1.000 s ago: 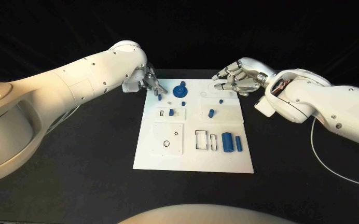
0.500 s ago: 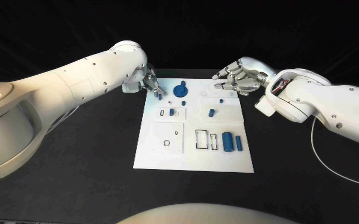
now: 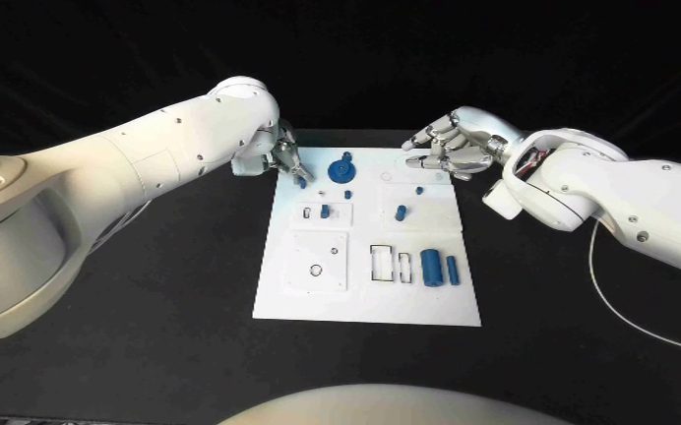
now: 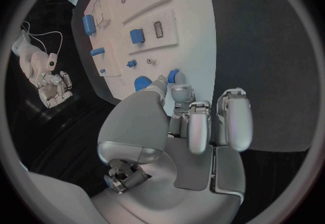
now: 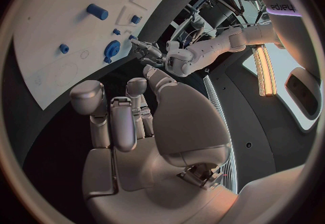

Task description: Assemble the parts on the task board

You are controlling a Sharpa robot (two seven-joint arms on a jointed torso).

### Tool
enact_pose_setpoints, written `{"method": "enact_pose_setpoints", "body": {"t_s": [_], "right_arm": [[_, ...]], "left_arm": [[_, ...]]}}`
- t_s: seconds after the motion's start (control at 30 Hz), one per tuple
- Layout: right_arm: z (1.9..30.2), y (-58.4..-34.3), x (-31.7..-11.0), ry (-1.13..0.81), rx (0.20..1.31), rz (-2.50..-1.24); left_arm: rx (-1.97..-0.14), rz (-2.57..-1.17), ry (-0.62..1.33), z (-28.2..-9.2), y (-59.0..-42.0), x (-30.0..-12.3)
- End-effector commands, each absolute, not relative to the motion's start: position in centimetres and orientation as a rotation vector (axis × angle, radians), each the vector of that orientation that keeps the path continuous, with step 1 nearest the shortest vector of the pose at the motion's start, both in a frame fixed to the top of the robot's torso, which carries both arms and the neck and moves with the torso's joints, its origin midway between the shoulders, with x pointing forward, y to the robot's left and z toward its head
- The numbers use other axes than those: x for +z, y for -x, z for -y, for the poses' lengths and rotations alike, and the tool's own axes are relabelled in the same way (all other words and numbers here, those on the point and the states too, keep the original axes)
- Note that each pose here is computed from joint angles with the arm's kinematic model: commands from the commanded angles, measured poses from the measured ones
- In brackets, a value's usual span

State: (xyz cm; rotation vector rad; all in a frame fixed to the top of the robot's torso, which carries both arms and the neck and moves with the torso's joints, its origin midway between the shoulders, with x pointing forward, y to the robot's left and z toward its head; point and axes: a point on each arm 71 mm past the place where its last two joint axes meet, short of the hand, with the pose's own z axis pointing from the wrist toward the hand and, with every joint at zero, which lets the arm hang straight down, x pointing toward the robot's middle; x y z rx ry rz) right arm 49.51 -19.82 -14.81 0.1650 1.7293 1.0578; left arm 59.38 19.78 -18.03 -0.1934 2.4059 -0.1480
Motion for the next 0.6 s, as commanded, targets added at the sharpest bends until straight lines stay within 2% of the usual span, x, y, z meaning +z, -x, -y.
{"method": "enact_pose_setpoints", "body": {"t_s": [0.03,0.6], "right_arm": [[19.64,-49.4,-14.85,-0.147,1.067,-1.737],[19.67,-49.37,-14.86,-0.146,1.068,-1.741]], "left_arm": [[-0.169,-2.426,0.183,-19.47,-59.25,-18.34],[-0.216,-2.405,0.219,-19.55,-59.26,-18.54]]}}
